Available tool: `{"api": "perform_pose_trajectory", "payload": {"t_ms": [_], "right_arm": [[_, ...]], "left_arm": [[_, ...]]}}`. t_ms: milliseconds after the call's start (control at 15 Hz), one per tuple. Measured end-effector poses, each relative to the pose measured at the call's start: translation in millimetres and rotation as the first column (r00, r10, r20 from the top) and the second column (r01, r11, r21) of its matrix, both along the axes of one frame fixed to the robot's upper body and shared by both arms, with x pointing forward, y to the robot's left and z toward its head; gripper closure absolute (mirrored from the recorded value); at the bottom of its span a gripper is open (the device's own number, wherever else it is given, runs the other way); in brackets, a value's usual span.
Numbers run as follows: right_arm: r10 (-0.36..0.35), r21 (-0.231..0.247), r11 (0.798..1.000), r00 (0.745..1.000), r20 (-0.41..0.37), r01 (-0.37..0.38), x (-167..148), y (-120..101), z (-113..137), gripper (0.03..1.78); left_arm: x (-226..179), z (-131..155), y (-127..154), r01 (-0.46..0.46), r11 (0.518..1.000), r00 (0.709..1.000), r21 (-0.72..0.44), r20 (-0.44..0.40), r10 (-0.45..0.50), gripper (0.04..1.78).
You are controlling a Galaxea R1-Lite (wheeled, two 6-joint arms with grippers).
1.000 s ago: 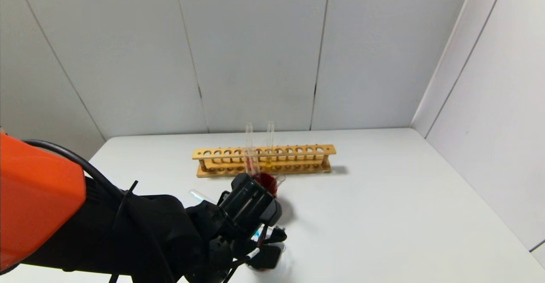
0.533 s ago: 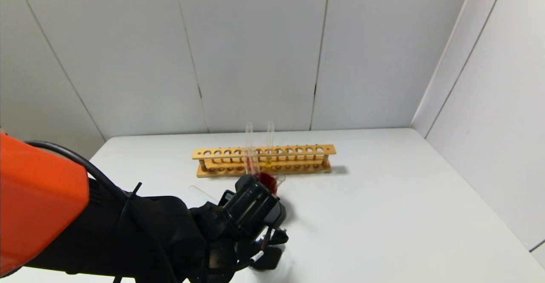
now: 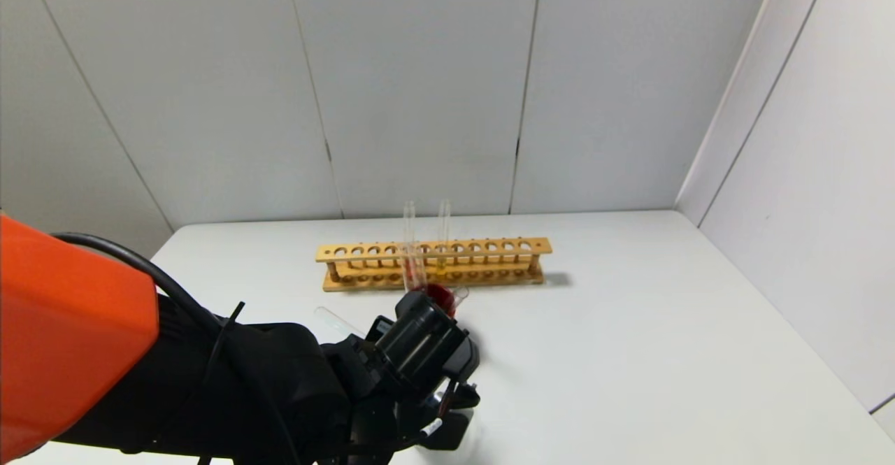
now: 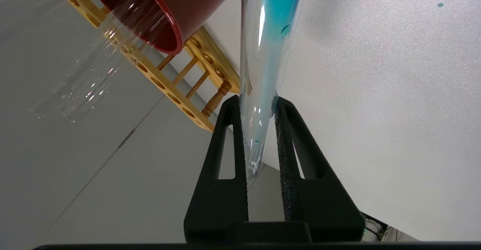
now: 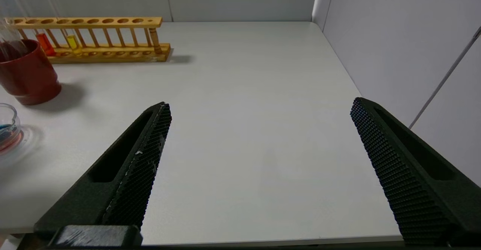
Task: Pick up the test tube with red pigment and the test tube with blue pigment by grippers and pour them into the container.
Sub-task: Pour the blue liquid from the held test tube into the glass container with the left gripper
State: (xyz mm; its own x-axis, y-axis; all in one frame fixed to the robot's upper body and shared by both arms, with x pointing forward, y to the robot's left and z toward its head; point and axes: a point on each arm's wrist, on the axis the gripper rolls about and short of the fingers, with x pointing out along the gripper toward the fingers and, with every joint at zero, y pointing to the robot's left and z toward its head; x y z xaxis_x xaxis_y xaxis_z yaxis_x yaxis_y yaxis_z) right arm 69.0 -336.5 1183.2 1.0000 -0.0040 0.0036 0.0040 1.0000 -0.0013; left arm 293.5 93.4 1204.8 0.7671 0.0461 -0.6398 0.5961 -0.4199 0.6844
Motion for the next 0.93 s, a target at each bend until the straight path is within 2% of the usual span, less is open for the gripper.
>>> {"api": "perform_pose_trajectory", "payload": {"t_ms": [933], "right_arm": [[0.0, 0.0, 1.0, 1.0, 0.0, 0.0, 0.0, 0.0, 0.0, 0.07]], "left_arm": [[0.0, -3.6, -5.4, 0.001, 0.998, 1.0, 0.069, 0.013, -0.002, 1.52]]}}
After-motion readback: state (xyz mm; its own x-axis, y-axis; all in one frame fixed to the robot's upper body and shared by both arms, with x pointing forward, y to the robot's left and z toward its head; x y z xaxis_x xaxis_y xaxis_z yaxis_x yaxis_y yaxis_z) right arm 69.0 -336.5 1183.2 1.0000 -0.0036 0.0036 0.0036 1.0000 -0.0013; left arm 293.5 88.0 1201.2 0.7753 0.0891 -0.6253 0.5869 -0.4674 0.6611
